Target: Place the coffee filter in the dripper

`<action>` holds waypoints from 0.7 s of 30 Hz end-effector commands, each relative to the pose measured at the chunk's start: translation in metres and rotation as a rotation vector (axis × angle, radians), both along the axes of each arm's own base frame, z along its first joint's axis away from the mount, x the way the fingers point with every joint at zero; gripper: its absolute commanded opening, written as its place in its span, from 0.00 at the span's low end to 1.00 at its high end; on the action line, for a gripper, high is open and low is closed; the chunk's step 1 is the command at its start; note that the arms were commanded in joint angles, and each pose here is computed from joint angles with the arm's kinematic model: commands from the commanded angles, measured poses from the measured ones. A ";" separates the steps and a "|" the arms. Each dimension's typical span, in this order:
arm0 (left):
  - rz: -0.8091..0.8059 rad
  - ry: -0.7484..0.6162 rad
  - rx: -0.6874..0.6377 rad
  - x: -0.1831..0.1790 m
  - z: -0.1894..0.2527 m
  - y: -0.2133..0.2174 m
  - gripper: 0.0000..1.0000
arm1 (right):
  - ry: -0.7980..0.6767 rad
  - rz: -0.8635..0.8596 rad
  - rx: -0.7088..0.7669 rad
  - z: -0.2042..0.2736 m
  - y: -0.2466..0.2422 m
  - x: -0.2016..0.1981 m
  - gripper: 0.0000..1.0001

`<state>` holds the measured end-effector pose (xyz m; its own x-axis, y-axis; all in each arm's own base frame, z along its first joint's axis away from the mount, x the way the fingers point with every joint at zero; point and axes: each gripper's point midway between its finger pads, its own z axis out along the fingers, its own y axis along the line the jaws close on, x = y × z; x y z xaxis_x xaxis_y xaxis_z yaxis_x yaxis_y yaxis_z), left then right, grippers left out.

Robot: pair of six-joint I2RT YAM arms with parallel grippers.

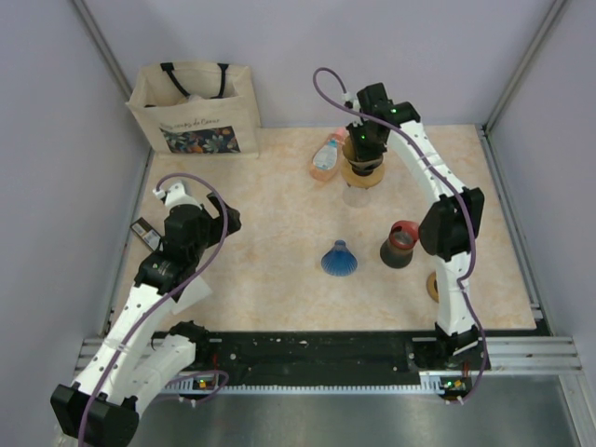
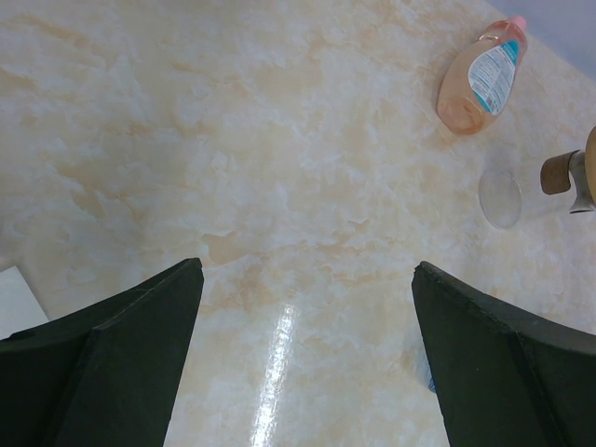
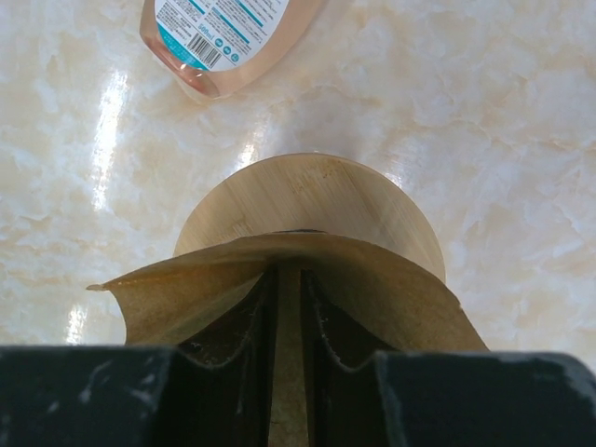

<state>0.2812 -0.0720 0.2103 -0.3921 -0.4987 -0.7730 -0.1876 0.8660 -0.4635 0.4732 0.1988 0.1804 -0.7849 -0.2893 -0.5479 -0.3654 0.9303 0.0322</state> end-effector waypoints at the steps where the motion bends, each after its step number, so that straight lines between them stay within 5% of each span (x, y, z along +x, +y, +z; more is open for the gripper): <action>1: -0.001 -0.046 -0.009 0.002 0.012 0.001 0.99 | 0.006 -0.011 -0.003 -0.006 0.006 0.000 0.17; 21: 0.008 -0.041 -0.002 0.001 0.009 0.003 0.99 | 0.042 -0.041 -0.051 -0.029 -0.001 0.000 0.17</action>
<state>0.2809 -0.0709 0.2112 -0.3875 -0.5006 -0.7741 -0.1888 0.8650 -0.4649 0.4725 0.1919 0.1608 -0.8142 -0.2825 -0.5072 -0.3296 0.9441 0.0031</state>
